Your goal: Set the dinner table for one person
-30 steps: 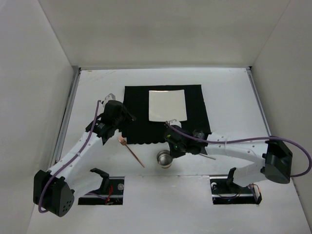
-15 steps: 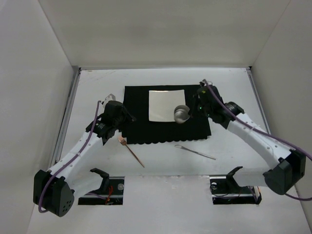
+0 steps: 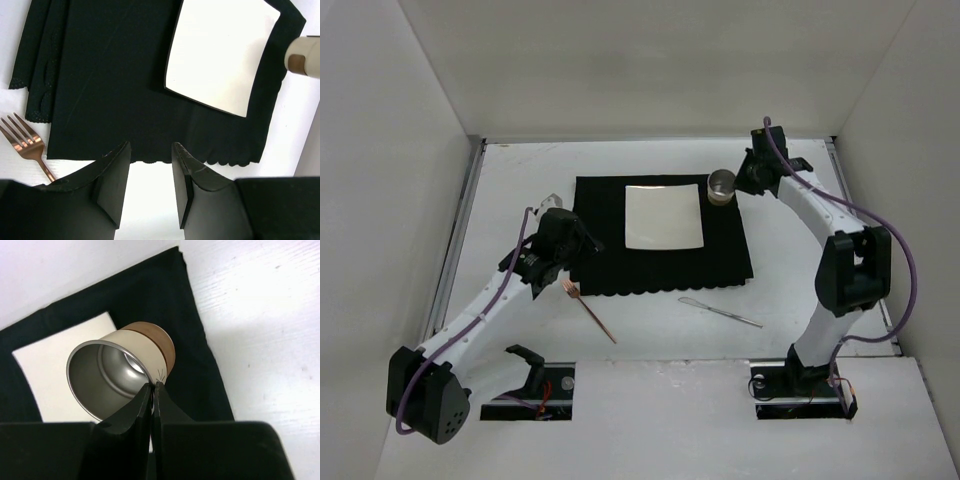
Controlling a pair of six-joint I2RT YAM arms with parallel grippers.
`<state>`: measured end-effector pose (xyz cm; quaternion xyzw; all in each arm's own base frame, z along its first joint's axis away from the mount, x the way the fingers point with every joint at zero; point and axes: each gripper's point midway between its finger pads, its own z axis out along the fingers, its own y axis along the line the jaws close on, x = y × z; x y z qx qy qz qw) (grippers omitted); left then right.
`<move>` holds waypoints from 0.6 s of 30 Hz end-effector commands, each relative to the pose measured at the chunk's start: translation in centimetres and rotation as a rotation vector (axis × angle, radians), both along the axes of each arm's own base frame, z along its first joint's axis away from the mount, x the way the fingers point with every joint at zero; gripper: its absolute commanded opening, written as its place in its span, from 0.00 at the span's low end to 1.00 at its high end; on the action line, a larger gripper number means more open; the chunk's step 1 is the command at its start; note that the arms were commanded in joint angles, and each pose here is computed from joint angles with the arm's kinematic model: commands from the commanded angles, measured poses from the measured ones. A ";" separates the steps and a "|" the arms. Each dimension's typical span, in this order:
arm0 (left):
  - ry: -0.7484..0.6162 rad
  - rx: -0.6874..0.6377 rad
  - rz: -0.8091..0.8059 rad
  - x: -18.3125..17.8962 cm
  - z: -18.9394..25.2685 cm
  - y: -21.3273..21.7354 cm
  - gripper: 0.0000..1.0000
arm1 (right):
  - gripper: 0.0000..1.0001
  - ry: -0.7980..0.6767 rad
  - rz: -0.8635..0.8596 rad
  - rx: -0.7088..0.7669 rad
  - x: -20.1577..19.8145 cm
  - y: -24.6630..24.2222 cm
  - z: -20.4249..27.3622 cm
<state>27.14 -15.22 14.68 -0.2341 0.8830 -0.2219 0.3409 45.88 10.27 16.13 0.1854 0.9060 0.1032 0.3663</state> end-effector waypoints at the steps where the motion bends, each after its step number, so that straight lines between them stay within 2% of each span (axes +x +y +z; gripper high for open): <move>1: -0.002 -0.023 -0.017 -0.2 0.4 -0.6 0.36 | 0.09 -0.100 -0.015 0.040 3.4 -0.2 2.5; 8: 0.012 -0.017 -0.022 -0.2 0.0 -0.8 0.36 | 0.09 -0.084 -0.033 0.068 5.6 -0.4 0.7; 18: 0.024 -0.015 -0.037 -0.3 -0.4 -1.7 0.36 | 0.09 -0.051 -0.070 0.099 6.7 -0.6 -1.7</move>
